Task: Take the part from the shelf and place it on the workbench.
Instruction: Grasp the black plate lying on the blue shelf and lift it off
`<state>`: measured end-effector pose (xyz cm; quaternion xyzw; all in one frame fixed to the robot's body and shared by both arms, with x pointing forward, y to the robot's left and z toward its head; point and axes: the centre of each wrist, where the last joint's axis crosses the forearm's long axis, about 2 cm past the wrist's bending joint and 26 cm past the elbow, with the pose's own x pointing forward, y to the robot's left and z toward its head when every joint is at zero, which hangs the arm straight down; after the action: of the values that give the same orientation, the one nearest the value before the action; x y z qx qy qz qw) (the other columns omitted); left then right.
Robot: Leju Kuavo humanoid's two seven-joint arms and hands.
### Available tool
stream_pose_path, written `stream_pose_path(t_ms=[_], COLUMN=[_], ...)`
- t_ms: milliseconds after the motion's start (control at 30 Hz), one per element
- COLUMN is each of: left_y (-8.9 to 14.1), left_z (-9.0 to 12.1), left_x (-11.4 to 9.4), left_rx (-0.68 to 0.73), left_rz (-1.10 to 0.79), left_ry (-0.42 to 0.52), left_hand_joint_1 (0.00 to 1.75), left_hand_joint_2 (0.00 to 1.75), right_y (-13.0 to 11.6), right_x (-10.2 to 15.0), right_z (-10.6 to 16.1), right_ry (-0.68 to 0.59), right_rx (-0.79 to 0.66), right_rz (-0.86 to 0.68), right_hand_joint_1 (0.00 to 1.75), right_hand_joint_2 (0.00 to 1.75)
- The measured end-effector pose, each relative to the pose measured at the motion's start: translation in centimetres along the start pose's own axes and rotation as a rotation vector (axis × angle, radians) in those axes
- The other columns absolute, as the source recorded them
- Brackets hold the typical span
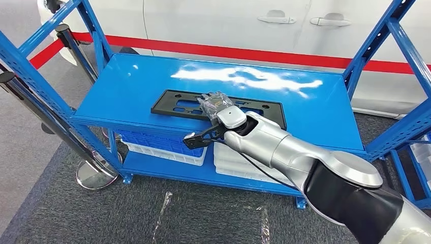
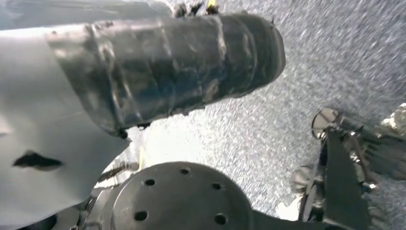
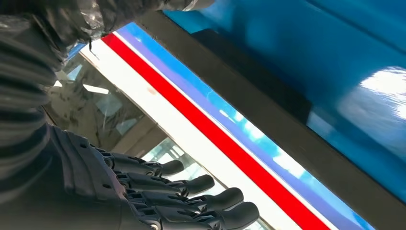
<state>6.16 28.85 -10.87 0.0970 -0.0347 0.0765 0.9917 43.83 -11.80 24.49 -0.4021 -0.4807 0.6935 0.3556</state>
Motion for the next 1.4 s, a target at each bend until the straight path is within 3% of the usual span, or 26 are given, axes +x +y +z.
stream_pose_path(t_ms=[933,1400], left_y=[0.2,0.3], left_z=[0.0,-0.1], left_x=[0.0,-0.2], left_rx=[-0.002,-0.002], left_rz=[0.027,0.033], left_ry=[0.015,0.014], left_hand_joint_1=[0.0,0.0], left_hand_joint_2=[0.0,0.0], right_y=[2.5,2.5], right_x=[-0.4,-1.2], right_z=[0.0,-0.1], right_ry=[0.012,0.074], right_rx=[0.089,0.11], right_rz=[0.041,0.056], right_hand_joint_1=[0.0,0.0], right_hand_joint_2=[1.75,1.75])
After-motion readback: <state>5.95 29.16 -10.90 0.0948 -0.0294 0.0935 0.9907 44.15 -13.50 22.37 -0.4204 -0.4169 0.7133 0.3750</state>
